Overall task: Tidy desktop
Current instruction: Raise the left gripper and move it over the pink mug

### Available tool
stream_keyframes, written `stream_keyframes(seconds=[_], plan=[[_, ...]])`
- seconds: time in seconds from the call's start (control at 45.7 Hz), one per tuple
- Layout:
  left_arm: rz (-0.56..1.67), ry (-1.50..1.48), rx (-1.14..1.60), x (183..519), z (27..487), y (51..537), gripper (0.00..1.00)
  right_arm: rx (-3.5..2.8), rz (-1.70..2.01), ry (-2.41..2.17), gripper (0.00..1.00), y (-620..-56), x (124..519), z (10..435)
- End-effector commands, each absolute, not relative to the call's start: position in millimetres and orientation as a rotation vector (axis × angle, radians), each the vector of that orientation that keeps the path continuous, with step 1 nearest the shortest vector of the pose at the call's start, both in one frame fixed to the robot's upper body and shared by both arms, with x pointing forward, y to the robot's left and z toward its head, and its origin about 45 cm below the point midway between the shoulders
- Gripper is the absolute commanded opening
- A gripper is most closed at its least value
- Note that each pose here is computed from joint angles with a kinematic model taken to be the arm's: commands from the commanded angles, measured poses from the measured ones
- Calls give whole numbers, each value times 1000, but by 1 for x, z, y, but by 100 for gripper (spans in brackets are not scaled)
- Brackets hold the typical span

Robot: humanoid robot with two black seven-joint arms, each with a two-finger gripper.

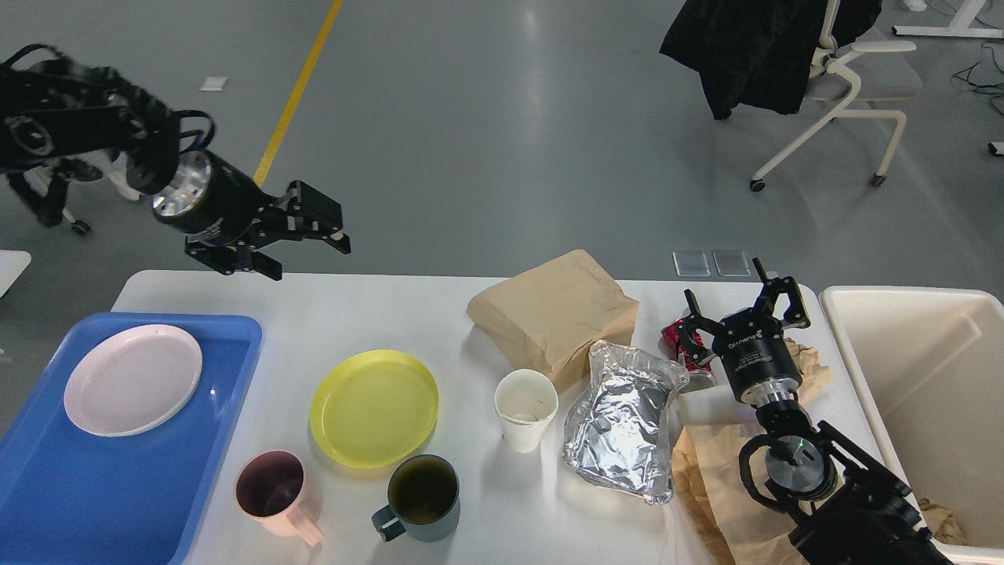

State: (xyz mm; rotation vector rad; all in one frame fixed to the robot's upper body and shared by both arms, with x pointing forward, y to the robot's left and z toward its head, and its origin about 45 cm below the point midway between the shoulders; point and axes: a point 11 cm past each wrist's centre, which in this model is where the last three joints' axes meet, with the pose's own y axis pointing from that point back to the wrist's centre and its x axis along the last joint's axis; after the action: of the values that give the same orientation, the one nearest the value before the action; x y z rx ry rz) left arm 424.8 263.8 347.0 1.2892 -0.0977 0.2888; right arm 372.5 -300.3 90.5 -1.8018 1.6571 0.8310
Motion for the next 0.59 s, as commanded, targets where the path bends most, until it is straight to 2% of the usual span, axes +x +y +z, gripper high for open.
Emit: stream_keyframes(seconds=[0.0, 0.131, 0.263, 0.438, 0.569], plan=[[222, -146, 1403, 406, 373, 248, 99, -1801, 831, 1659, 100, -301, 372, 90], [167, -196, 1437, 379, 402, 222, 99, -1802, 833, 1659, 100, -301, 372, 90], [128, -164, 1475, 340, 409, 215, 99, -1801, 831, 1659, 100, -301, 372, 90], [259, 0, 1467, 314, 409, 243, 99, -1801, 831, 1659, 100, -301, 372, 90], [319, 48, 1487, 309, 412, 261, 99, -1801, 831, 1659, 100, -301, 372, 90]])
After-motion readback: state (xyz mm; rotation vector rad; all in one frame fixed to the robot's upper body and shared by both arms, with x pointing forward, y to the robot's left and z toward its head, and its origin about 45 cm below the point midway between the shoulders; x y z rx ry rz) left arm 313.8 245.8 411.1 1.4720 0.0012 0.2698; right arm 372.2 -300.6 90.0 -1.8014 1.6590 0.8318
